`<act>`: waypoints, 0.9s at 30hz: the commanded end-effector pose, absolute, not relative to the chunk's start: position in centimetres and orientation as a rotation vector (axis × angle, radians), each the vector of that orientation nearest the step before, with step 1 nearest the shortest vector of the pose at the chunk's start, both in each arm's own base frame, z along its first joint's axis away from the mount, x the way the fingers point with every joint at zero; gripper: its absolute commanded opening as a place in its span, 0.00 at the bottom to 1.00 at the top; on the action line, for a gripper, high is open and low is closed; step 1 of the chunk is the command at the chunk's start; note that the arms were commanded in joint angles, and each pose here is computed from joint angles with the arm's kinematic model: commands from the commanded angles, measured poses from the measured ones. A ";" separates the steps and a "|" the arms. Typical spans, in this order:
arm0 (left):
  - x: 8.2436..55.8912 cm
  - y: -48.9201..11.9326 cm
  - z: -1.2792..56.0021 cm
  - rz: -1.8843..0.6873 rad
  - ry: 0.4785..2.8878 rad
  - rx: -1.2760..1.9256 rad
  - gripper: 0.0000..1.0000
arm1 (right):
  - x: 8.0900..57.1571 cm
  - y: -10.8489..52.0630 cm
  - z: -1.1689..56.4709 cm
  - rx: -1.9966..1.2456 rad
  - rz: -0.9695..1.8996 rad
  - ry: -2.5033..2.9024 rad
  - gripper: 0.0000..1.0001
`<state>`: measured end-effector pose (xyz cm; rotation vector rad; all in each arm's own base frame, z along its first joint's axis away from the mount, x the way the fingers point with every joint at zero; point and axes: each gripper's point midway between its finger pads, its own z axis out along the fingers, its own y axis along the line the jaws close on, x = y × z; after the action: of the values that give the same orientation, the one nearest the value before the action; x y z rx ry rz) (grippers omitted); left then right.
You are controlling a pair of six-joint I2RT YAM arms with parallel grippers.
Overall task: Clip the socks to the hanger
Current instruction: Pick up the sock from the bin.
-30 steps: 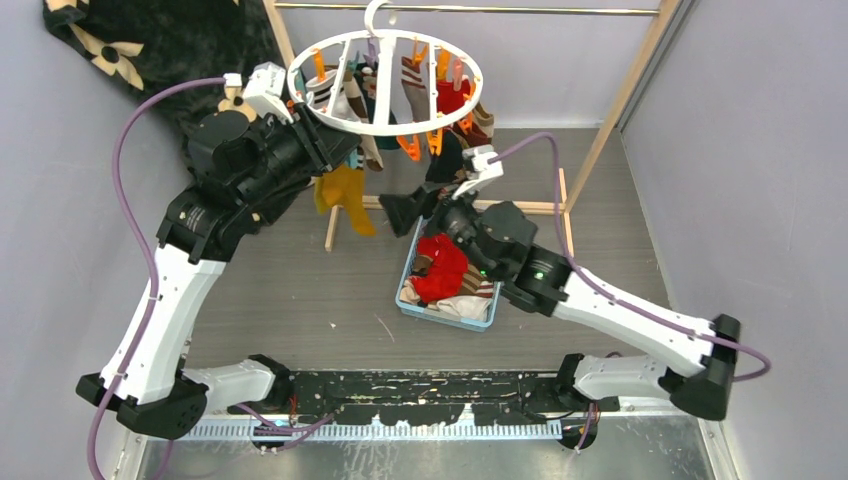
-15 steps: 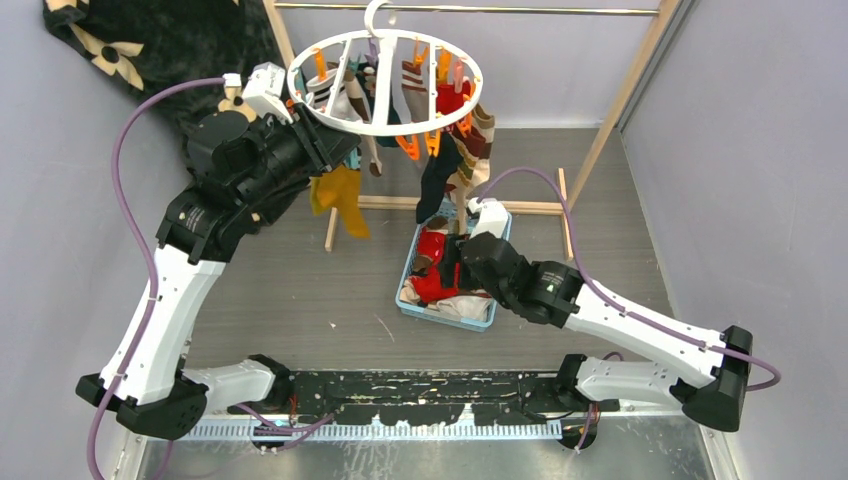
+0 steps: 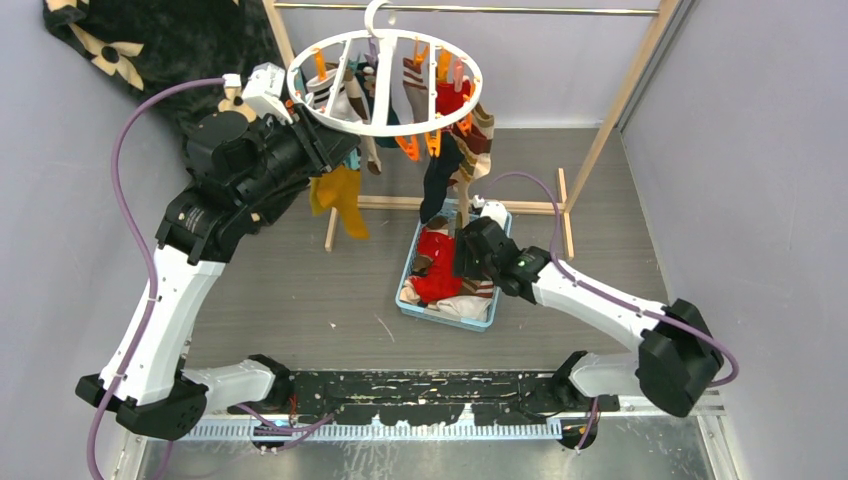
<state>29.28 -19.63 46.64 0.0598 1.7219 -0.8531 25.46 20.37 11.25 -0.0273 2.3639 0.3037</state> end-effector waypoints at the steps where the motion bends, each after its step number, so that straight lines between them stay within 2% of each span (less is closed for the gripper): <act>1: 28.5 -19.0 48.6 -0.851 1.660 0.067 0.00 | 29.2 23.8 13.3 -0.088 0.497 2.245 0.61; 8: 28.3 -18.9 48.7 -0.848 1.655 0.070 0.00 | 31.0 24.5 10.8 -0.102 0.541 2.267 0.42; 10: 28.2 -18.9 48.7 -0.850 1.654 0.072 0.00 | 31.1 24.7 10.7 -0.108 0.551 2.260 0.33; 12: 28.1 -18.8 48.6 -0.846 1.654 0.074 0.00 | 31.0 24.9 11.4 -0.113 0.579 2.238 0.19; 14: 28.1 -18.8 48.6 -0.841 1.653 0.079 0.00 | 30.8 25.0 12.8 -0.118 0.611 2.202 0.11; 21: 28.1 -18.8 48.5 -0.844 1.655 0.076 0.00 | 28.4 24.6 20.8 -0.133 0.744 2.064 0.08; 27: 28.1 -18.9 48.6 -0.850 1.654 0.077 0.00 | 23.6 25.5 25.6 -0.249 0.951 2.046 0.09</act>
<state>28.89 -19.41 46.96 0.0647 1.7112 -0.8512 26.80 24.38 22.01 -0.1589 2.0659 0.7833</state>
